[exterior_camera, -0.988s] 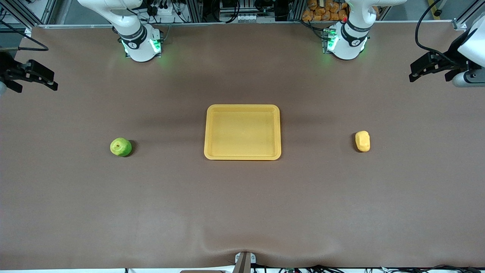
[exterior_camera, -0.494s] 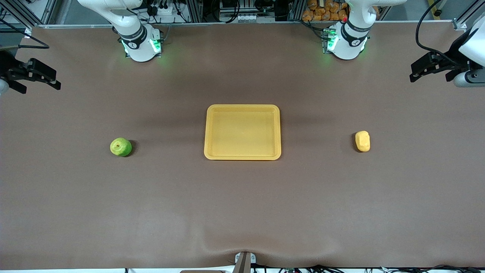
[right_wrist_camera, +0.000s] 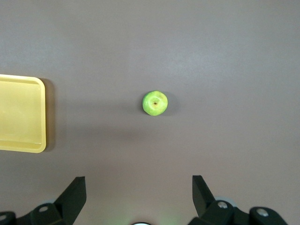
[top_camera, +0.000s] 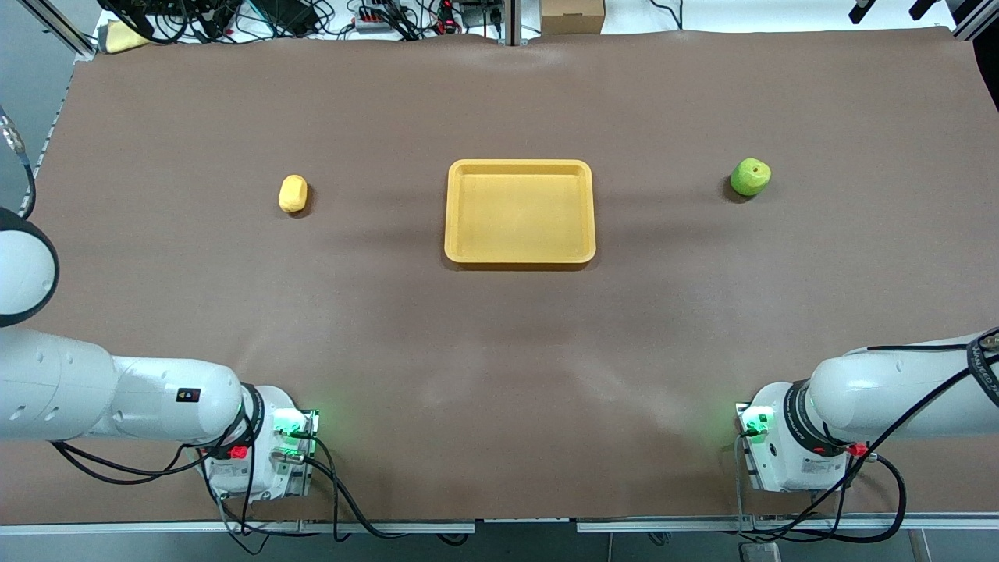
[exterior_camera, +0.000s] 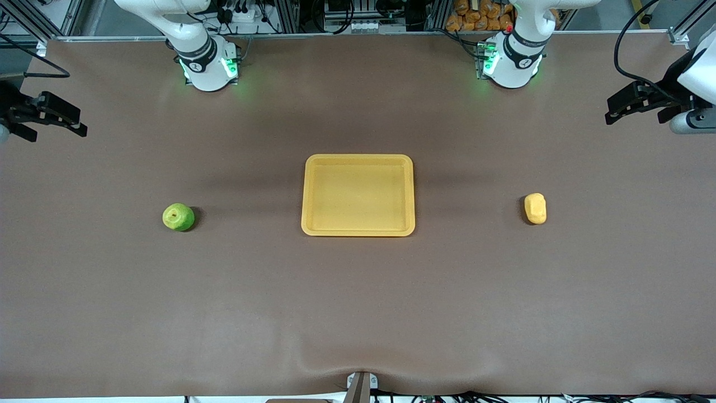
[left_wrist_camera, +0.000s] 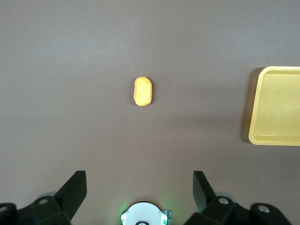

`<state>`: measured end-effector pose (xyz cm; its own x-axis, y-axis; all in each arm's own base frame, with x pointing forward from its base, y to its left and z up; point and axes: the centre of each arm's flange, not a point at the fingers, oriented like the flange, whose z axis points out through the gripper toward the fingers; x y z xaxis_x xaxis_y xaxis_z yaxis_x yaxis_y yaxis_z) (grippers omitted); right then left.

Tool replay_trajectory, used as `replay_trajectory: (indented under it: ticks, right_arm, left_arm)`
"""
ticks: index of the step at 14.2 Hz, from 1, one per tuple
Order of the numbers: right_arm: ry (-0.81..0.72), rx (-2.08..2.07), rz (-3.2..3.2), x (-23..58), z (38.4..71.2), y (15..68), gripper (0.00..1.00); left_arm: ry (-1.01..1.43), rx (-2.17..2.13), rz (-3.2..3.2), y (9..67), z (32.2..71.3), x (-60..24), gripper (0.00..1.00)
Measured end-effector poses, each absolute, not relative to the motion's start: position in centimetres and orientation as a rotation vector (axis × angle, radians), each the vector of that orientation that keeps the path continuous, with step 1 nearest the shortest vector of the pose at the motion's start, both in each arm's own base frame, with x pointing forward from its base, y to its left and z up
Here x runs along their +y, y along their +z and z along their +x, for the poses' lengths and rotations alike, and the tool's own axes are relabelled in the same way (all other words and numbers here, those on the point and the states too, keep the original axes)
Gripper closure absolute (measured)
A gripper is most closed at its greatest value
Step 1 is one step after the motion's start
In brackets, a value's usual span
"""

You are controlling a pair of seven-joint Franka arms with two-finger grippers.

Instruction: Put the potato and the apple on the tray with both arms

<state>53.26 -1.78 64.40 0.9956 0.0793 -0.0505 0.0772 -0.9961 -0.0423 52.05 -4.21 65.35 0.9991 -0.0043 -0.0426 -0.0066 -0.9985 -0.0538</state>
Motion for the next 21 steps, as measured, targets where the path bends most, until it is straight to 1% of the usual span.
replay_trajectory:
  ticks: [6,13,21]
  right_arm:
    - [0.160,-0.132,-3.091,-1.8,55.0,61.3,0.00]
    - [0.269,-0.135,-3.079,-1.9,57.2,56.9,0.00]
    - [0.410,-0.122,-3.059,-2.3,59.6,50.7,0.00]
  left_arm:
    - [0.089,0.012,-3.085,64.6,52.3,-4.3,0.00]
    - [0.085,0.022,-3.086,59.5,54.1,-4.5,0.00]
    - [0.040,0.033,-3.091,53.5,54.8,-4.6,0.00]
